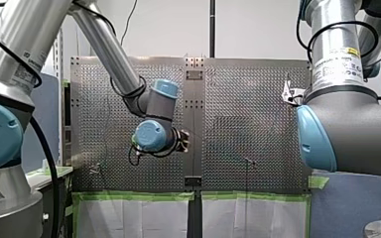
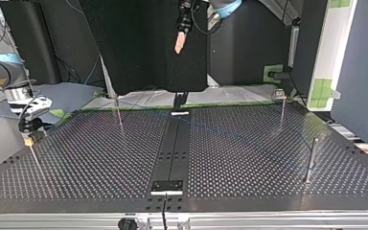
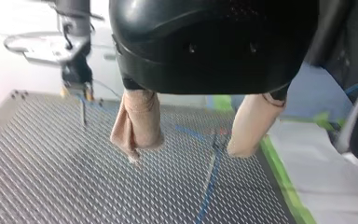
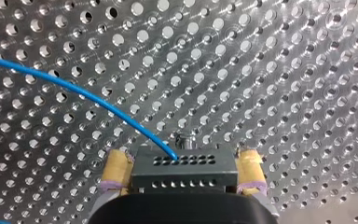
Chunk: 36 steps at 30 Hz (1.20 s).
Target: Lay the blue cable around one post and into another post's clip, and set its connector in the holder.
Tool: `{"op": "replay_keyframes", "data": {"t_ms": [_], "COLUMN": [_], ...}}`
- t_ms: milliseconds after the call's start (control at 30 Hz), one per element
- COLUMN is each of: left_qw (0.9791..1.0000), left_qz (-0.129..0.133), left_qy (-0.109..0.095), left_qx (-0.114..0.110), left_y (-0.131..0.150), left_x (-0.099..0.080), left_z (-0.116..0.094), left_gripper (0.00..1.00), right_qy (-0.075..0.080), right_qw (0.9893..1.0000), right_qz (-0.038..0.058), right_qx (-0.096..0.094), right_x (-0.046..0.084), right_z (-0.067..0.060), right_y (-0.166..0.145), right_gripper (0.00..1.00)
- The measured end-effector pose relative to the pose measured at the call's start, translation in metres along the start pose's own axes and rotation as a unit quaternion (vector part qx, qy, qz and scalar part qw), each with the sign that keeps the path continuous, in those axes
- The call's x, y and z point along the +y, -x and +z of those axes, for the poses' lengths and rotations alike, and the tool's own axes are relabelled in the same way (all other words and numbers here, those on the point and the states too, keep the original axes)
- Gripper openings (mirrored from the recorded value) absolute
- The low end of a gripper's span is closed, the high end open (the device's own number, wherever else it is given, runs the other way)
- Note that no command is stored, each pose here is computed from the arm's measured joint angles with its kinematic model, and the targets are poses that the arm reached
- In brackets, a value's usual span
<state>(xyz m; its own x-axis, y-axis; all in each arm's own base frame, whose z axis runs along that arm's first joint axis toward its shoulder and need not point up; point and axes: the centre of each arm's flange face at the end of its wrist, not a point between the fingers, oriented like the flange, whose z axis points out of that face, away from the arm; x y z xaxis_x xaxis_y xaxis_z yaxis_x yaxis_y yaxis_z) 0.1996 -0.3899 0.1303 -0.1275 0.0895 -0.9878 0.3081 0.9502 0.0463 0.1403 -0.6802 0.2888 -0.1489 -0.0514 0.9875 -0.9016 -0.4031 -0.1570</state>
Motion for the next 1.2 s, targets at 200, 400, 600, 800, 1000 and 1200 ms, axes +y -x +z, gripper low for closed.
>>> {"op": "replay_keyframes", "data": {"t_ms": [200,400,600,800,1000,1200], "left_qw": [0.9995,0.9982,0.9961,0.9927,0.9888,0.9834], "left_qz": [-0.017,-0.035,-0.052,-0.071,-0.088,-0.106], "left_qy": [-0.008,-0.009,-0.01,-0.011,-0.013,-0.015], "left_qx": [-0.025,-0.048,-0.071,-0.097,-0.12,-0.146], "left_y": [0.004,0.007,0.012,0.018,0.024,0.031], "left_x": [-0.007,-0.009,-0.012,-0.015,-0.017,-0.02], "left_z": [0.0,0.003,0.007,0.012,0.016,0.02], "left_gripper": [1.0,1.0,1.0,1.0,1.0,1.0], "right_qy": [0.001,0.005,0.01,0.016,0.023,0.039], "right_qw": [1.0,1.0,1.0,0.9999,0.9997,0.9992], "right_qz": [-0.0001,0.0,0.0003,0.0003,0.001,0.0024], "right_qx": [0.0,0.001,0.001,0.001,0.002,0.004], "right_x": [0.0,0.002,0.004,0.006,0.008,0.012], "right_z": [0.0,0.0,-0.001,-0.001,-0.001,-0.002], "right_y": [0.0,0.0,0.0,-0.001,-0.001,-0.001], "right_gripper": [0.99,0.99,0.99,0.99,0.99,0.99]}}
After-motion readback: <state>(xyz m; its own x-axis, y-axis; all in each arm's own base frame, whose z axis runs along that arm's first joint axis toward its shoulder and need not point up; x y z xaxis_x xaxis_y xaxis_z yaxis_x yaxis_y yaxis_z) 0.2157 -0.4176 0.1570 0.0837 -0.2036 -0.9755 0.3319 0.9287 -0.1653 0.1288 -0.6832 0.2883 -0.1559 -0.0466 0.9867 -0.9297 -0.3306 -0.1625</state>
